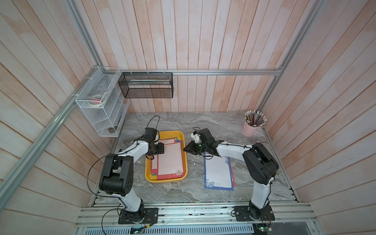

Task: Take out the stationery paper from the storage box
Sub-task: Pick up the stationery paper from the storage box.

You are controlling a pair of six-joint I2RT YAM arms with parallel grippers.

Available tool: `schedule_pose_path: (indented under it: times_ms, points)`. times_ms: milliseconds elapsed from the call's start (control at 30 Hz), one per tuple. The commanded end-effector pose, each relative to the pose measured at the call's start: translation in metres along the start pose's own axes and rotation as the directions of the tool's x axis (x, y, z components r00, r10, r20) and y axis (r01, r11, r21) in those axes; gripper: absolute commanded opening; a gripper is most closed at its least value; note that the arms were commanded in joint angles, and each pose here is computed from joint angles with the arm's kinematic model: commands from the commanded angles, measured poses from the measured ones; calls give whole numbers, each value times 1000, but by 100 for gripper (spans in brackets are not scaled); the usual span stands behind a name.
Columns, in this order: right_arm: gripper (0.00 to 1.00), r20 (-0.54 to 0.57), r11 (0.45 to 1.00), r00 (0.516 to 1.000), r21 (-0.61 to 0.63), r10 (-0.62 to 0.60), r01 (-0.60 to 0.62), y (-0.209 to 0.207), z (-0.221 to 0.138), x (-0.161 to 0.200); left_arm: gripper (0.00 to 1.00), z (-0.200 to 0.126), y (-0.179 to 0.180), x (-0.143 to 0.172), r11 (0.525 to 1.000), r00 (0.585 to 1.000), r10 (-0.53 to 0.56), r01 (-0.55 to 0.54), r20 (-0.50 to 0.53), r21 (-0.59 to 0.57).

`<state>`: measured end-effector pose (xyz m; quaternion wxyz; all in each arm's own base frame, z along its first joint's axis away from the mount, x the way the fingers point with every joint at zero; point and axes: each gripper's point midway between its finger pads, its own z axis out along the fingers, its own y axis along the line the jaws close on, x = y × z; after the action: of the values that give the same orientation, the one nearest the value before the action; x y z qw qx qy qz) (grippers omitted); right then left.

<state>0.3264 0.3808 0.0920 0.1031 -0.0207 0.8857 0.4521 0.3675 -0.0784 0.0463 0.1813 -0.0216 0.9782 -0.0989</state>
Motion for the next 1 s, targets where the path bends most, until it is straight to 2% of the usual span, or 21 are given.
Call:
schedule_pose_path:
  times_ms: [0, 300, 500, 967]
  points:
    - [22, -26, 1000, 1000, 5, 0, 1, -4, 3, 6, 66, 2, -2, 1, 1000, 1000, -10, 10, -24, 2]
    - [22, -31, 1000, 1000, -2, 3, -3, -3, 5, 8, 66, 15, -10, 12, 999, 996, -9, 13, -92, 47]
    - [22, -34, 1000, 999, -10, 14, -14, -2, 8, 10, 62, 17, -17, 15, 996, 993, -12, 22, -115, 89]
    - [22, -49, 1000, 998, -4, 30, -30, -4, 12, 15, 57, -8, -38, 0, 978, 1000, -8, 11, -19, 209]
